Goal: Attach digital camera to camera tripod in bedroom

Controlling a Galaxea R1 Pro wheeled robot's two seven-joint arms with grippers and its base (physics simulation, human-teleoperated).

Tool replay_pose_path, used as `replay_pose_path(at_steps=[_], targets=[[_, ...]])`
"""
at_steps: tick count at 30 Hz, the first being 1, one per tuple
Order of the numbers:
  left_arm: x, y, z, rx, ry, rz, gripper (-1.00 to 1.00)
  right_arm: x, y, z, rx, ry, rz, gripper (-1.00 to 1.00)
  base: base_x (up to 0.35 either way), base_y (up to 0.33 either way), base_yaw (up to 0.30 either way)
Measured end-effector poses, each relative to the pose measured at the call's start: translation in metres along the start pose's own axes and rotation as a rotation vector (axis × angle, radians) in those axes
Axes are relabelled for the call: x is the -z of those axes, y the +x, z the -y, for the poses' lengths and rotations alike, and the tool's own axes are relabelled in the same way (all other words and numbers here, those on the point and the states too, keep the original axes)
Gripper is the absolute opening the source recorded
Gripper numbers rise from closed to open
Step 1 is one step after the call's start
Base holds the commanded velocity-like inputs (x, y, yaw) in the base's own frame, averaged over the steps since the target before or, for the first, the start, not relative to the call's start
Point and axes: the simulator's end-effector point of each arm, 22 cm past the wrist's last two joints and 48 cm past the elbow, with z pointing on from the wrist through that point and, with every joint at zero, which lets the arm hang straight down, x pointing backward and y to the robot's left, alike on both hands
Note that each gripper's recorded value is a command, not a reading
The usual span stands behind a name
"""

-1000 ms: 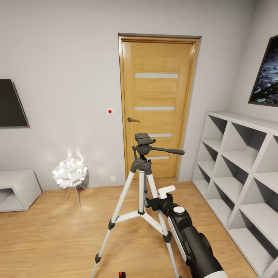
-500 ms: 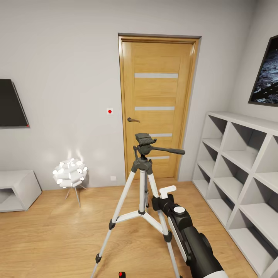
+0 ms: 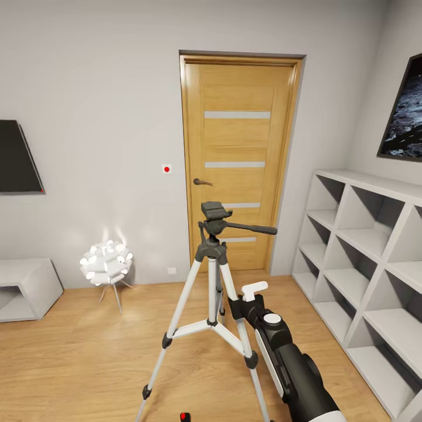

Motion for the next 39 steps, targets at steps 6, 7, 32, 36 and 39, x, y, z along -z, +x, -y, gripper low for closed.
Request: replay_pose_path(at_steps=[6, 7, 32, 36, 39], targets=[[0.000, 0.000, 0.000, 0.000, 0.000, 0.000, 1.00, 0.000, 0.000, 0.001, 0.006, 0.003, 0.001, -1.00, 0.000, 0.000, 0.000], [0.000, 0.000, 0.000, 0.000, 0.000, 0.000, 1.00, 0.000, -0.001, 0.001, 0.007, 0.003, 0.003, -1.00, 0.000, 0.000, 0.000], [0.000, 0.000, 0.000, 0.000, 0.000, 0.000, 1.00, 0.045, -0.096, 0.020, 0.014, 0.039, 0.195, -1.00, 0.000, 0.000, 0.000], [0.000, 0.000, 0.000, 0.000, 0.000, 0.000, 1.00, 0.045, -0.096, 0.020, 0.014, 0.039, 0.195, -1.00, 0.000, 0.000, 0.000], [0.000, 0.000, 0.000, -0.001, 0.001, 0.000, 1.00, 0.045, -0.096, 0.020, 0.014, 0.040, 0.195, -1.00, 0.000, 0.000, 0.000]])
